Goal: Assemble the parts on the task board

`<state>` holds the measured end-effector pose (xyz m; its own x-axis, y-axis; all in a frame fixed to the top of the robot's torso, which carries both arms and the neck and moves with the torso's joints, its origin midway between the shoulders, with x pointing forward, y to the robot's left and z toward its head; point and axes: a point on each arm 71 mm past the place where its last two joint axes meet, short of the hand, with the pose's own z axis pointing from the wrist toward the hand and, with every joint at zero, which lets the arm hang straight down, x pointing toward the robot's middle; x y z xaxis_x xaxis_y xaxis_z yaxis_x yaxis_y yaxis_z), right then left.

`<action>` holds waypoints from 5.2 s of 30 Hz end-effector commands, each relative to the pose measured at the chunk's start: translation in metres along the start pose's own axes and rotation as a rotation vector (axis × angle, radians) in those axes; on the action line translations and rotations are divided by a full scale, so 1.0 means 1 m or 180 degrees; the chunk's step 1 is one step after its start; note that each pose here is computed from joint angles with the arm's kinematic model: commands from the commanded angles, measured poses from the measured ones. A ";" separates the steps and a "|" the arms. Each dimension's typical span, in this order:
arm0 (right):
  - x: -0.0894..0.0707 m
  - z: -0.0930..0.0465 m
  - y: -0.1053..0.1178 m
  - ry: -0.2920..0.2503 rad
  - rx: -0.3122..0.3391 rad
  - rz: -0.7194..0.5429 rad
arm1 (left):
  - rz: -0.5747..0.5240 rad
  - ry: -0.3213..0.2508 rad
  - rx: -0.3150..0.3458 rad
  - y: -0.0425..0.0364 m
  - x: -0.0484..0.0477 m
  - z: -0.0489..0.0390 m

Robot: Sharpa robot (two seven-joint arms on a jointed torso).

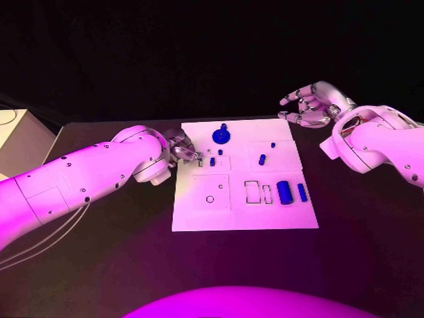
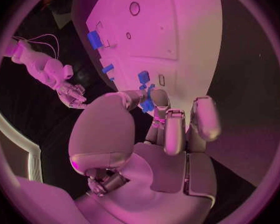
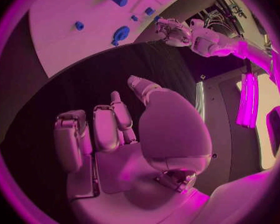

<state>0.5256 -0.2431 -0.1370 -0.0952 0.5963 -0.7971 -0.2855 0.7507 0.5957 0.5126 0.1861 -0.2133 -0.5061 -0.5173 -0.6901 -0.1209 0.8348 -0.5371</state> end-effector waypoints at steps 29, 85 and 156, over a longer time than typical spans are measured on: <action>0.001 0.000 0.001 0.0031 -0.0032 -0.0015 | 0.0228 0.0166 0.0030 0.0000 0.0105 0.0060; 0.002 0.000 0.002 0.0043 -0.0039 -0.0010 | 0.0351 0.0119 0.0030 0.0014 0.0135 0.0096; 0.001 -0.002 0.001 0.0038 -0.0034 -0.0010 | 0.0481 0.0141 -0.0043 0.0072 0.0160 0.0109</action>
<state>0.5239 -0.2432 -0.1369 -0.0990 0.5969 -0.7962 -0.2867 0.7491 0.5972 0.5152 0.1811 -0.2276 -0.5327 -0.3920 -0.7500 -0.0422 0.8974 -0.4391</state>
